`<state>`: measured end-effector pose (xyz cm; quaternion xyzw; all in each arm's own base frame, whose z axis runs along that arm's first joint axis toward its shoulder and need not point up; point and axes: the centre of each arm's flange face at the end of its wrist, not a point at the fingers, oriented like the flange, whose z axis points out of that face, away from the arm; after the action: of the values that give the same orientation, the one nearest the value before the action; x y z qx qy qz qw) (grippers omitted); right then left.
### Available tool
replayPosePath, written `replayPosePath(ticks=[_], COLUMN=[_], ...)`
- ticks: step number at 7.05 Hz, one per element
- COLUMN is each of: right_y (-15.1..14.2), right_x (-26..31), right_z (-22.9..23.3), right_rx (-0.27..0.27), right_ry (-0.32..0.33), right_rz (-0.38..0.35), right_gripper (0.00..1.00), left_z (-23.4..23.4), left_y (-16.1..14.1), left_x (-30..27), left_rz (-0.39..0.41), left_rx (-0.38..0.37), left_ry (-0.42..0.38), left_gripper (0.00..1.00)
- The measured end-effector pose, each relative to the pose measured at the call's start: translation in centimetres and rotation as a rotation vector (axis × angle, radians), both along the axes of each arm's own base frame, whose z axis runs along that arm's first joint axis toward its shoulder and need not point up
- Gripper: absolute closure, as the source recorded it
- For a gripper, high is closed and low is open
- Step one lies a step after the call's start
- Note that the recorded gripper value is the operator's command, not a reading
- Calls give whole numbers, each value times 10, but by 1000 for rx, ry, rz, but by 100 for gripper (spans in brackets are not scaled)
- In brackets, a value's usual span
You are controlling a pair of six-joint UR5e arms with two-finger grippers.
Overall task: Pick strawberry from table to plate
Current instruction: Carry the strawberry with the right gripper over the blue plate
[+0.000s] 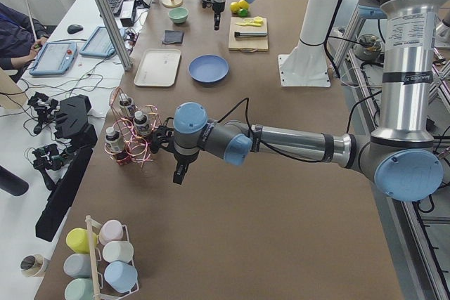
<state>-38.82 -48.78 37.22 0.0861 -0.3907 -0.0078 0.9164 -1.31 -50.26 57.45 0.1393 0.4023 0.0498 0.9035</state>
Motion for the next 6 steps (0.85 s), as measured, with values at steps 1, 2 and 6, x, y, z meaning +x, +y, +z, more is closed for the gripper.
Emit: replayPosePath(ticks=[1,2,6], right_y=[-9,-16,-48], right_x=[-10,-25,-137], right_z=[-45,-90,-206], right_rx=[-31,-61,-132], right_ry=[-6,-16,-26], right_rz=[19,42,144], right_gripper=[100,100,100], left_z=[2,3,6], left_y=[0,0,1], left_x=[0,0,-1], left_rz=[0,0,-2], left_rx=[-4,-8,-16], left_ry=[0,0,0], left_gripper=[2,2,2])
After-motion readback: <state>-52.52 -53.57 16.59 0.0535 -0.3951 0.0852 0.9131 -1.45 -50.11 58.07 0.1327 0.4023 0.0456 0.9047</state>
